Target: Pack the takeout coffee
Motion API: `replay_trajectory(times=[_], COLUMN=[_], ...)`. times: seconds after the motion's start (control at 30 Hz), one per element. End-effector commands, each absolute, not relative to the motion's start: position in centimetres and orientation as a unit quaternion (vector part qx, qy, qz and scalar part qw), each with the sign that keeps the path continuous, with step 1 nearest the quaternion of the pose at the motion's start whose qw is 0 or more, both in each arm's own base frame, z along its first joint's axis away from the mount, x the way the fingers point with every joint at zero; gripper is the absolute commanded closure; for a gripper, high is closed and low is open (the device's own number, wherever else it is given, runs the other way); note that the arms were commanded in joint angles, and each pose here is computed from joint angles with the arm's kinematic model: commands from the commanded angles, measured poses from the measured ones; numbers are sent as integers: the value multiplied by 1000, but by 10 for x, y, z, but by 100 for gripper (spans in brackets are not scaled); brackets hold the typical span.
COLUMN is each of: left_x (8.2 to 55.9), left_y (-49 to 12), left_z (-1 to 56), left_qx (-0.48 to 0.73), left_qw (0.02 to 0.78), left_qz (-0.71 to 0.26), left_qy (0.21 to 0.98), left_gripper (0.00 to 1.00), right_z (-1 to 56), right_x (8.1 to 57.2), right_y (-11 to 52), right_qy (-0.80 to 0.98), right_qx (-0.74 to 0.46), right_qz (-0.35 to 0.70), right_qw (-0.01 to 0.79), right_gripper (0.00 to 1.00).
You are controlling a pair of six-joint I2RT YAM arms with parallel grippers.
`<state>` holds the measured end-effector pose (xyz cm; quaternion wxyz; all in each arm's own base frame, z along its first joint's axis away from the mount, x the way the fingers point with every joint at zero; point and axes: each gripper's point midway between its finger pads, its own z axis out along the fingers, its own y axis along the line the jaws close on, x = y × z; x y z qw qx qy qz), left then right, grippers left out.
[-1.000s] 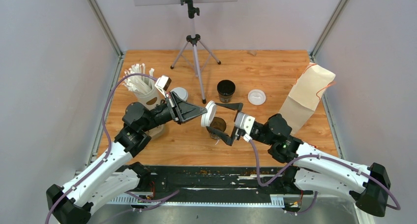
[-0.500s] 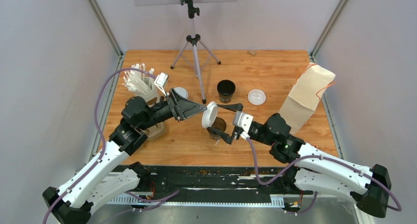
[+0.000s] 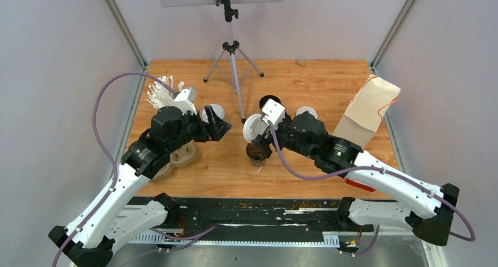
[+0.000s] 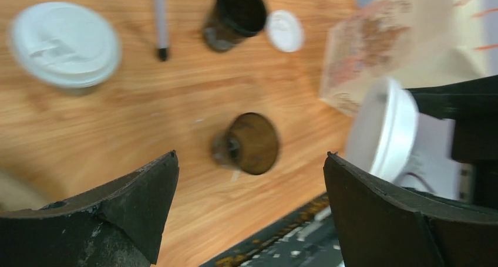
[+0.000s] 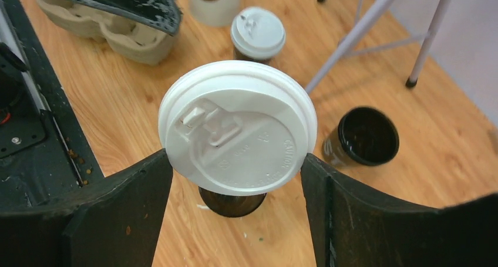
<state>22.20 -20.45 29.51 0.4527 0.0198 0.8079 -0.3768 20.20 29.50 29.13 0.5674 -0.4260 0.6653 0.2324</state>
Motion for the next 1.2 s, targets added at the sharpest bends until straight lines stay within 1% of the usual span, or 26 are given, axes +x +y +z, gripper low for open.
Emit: replay_trajectory(times=[0.0, 0.1, 0.27, 0.37, 0.63, 0.87, 1.17], left_x=[229, 222, 209, 203, 192, 192, 195], left_y=[-141, -118, -105, -99, -92, -93, -97], left_z=[267, 266, 269, 265, 262, 259, 257], left_qx=[3, -6, -2, -5, -4, 1, 7], left_qw=[496, 526, 562, 569, 573, 571, 569], left_qz=[-215, -185, -189, -189, -190, -191, -192], left_qy=[841, 830, 805, 800, 797, 798, 800], left_gripper=[0, 0, 0, 0, 0, 0, 0], right_z=[254, 235, 194, 180, 161, 142, 133], right_x=[205, 205, 204, 204, 219, 224, 233], right_y=[277, 282, 293, 300, 306, 300, 299], right_qy=[776, 807, 854, 866, 881, 894, 899], right_qx=[-392, -397, -400, -405, -413, -409, -399], right_qz=[171, 152, 117, 103, 65, 58, 63], right_qw=[464, 411, 311, 273, 223, 174, 168], right_gripper=[23, 23, 23, 23, 22, 21, 20])
